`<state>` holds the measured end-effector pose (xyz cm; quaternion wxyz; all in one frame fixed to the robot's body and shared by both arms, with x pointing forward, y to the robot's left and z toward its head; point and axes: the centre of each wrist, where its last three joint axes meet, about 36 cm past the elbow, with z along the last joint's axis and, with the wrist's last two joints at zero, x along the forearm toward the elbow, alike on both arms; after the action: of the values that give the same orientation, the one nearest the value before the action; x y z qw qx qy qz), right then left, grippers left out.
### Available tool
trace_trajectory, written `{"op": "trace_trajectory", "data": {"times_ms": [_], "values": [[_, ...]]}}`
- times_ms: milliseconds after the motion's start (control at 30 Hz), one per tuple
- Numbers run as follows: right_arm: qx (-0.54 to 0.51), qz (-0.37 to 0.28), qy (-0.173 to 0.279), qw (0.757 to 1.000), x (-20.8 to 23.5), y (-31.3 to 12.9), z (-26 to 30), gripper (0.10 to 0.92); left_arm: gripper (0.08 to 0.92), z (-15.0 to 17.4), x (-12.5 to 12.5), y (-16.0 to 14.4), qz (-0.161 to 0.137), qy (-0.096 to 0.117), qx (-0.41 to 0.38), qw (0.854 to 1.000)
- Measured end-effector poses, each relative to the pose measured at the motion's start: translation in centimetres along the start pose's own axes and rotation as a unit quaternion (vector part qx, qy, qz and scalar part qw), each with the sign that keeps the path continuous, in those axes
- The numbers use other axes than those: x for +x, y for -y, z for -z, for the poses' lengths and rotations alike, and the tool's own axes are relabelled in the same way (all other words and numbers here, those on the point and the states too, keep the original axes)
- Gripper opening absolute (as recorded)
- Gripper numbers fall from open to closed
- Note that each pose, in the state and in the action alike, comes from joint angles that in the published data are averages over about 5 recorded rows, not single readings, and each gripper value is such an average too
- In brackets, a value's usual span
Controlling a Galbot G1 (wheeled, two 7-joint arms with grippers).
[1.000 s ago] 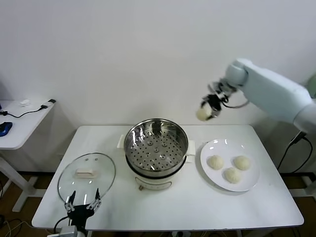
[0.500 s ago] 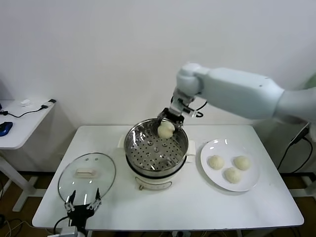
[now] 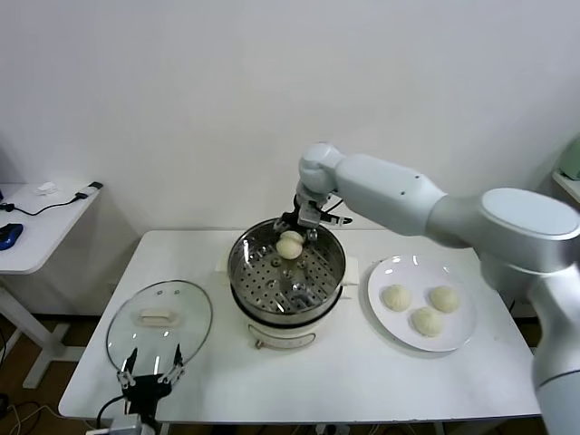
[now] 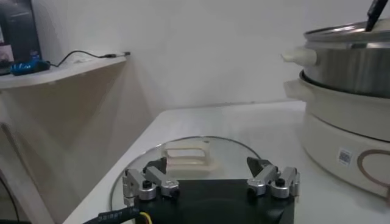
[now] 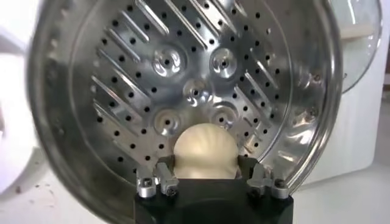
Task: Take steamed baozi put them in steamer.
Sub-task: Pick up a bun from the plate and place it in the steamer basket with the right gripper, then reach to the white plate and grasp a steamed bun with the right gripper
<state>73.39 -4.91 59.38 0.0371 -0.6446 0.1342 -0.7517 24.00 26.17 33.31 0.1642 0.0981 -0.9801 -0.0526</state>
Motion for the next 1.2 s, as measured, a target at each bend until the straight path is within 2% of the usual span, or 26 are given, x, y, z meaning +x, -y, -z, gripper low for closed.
{"op": "trace_trajectory", "data": {"times_ms": [200,367,533,700,800,933,1067,1200], "values": [[-0.001,0.002,0.006,1.0,-1.4,0.1,-0.6,0.712,0.823,-0.1,-0.3,0.0,0.0,0.001,0.0,1.0],[-0.003,0.0,0.011,1.0,-1.0,0.0,-1.1,0.807,0.823,-0.1,-0.4,0.0,0.0,0.001,0.001,1.0],[-0.01,-0.007,0.013,1.0,1.9,0.3,-1.5,0.822,0.823,0.0,-0.4,0.0,-0.002,0.001,0.001,1.0],[-0.059,-0.022,0.016,0.998,6.9,-1.0,-2.4,0.823,0.823,0.1,-0.3,0.2,-0.006,0.003,0.001,1.0],[-0.123,-0.029,0.012,0.992,10.4,-3.5,-3.2,0.823,0.823,0.1,-0.3,0.3,-0.007,0.004,0.001,1.0],[-0.228,-0.026,-0.005,0.973,13.8,-8.9,-4.1,0.823,0.823,0.3,-0.4,0.2,-0.008,0.009,-0.001,1.0],[-0.335,-0.011,-0.018,0.942,15.0,-15.1,-3.9,0.823,0.823,0.5,-0.5,0.1,-0.008,0.013,-0.002,1.0],[-0.433,0.004,-0.019,0.901,14.4,-20.8,-2.8,0.823,0.823,0.6,-0.7,0.1,-0.008,0.016,-0.002,1.0]]}}
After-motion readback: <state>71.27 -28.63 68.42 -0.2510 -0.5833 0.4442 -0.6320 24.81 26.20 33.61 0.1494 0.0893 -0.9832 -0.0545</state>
